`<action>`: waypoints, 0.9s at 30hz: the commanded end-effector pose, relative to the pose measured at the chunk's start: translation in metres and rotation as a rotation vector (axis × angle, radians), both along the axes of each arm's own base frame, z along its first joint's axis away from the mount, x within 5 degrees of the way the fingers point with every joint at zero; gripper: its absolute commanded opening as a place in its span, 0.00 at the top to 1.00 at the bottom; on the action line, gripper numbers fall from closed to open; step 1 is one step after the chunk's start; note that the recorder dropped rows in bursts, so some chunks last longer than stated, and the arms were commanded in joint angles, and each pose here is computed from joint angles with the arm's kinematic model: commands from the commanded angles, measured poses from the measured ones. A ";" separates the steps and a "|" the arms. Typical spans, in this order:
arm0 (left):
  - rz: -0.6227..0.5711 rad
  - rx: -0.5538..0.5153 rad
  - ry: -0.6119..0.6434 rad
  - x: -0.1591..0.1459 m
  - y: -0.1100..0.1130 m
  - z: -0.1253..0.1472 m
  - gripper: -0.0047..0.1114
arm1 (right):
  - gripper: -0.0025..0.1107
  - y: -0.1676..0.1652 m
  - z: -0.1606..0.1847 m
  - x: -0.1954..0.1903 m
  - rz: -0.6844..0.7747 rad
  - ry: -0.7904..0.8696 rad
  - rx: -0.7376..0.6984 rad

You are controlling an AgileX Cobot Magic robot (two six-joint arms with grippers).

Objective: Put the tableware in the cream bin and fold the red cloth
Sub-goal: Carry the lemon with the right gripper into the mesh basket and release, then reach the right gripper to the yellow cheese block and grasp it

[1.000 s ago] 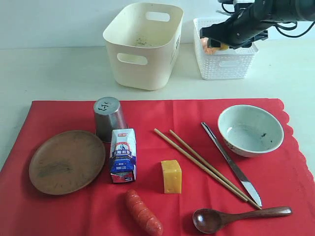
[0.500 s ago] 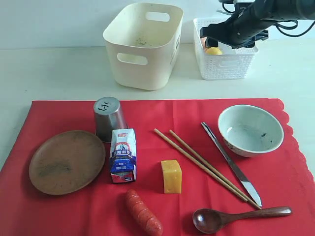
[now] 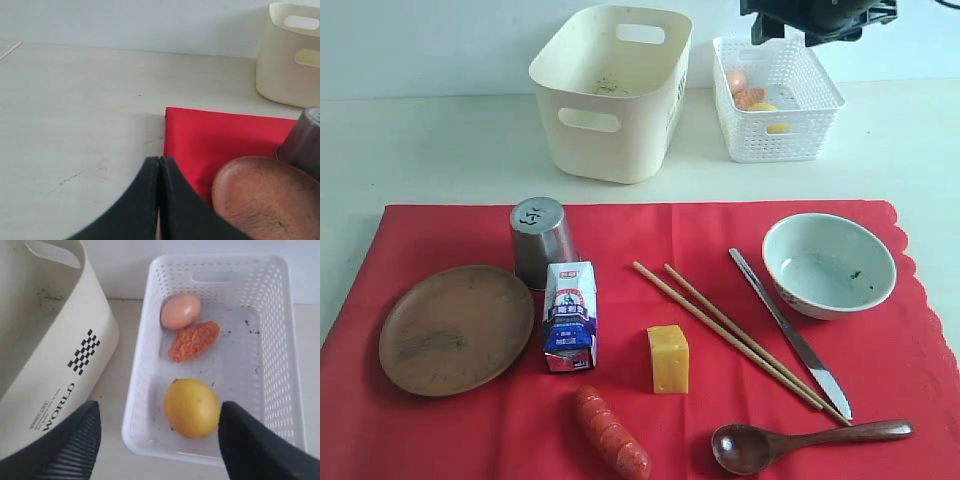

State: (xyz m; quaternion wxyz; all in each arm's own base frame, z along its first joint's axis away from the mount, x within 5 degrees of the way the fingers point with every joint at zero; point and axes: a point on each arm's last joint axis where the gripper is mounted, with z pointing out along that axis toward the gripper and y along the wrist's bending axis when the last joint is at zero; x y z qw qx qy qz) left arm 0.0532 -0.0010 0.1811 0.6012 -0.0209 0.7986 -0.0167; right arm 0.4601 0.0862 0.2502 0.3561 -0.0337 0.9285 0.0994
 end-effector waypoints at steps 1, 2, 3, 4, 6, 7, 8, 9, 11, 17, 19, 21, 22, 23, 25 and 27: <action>-0.007 0.008 -0.015 0.000 0.000 0.000 0.95 | 0.55 -0.003 0.030 -0.015 0.014 0.000 -0.002; -0.007 0.008 -0.015 0.000 0.000 0.000 0.95 | 0.59 -0.003 0.035 -0.019 0.019 0.015 -0.003; -0.007 0.008 -0.015 0.000 0.000 0.000 0.95 | 0.64 -0.003 0.037 -0.021 0.023 0.028 -0.005; -0.007 0.008 -0.015 0.000 0.000 0.000 0.95 | 0.68 -0.004 0.039 -0.025 0.028 0.048 -0.007; -0.007 0.008 -0.015 0.000 0.000 0.000 0.95 | 0.78 -0.004 0.042 -0.031 0.038 0.089 -0.012; -0.007 0.008 -0.015 0.000 0.000 0.000 0.95 | 0.81 -0.004 0.044 -0.034 0.041 0.101 -0.012; -0.007 0.008 -0.015 0.000 0.000 0.000 0.95 | 0.86 -0.004 0.044 -0.039 0.045 0.126 -0.013; -0.007 0.008 -0.015 0.000 0.000 0.000 0.95 | 0.90 -0.002 0.044 -0.043 0.054 0.138 -0.016; -0.007 0.008 -0.015 0.000 0.000 0.000 0.95 | 0.97 0.004 0.042 -0.054 0.081 0.163 -0.024; -0.007 0.008 -0.015 0.000 0.000 0.000 0.95 | 0.98 0.052 0.015 -0.120 0.204 0.206 -0.037; -0.007 0.008 -0.015 0.000 0.000 0.000 0.95 | 0.98 0.065 0.004 -0.141 0.244 0.255 -0.046; -0.007 0.008 -0.015 0.000 0.000 0.000 0.95 | 0.98 0.073 -0.002 -0.155 0.266 0.287 -0.050; -0.007 0.008 -0.015 0.000 0.000 0.000 0.95 | 0.98 0.078 -0.006 -0.162 0.280 0.303 -0.054; -0.007 0.008 -0.015 0.000 0.000 0.000 0.95 | 0.98 0.086 -0.014 -0.175 0.302 0.336 -0.061; -0.007 0.008 -0.015 0.000 0.000 0.000 0.95 | 0.98 0.099 -0.026 -0.193 0.329 0.390 -0.071; -0.007 0.008 -0.015 0.000 0.000 0.000 0.95 | 0.98 0.112 -0.035 -0.210 0.363 0.418 -0.083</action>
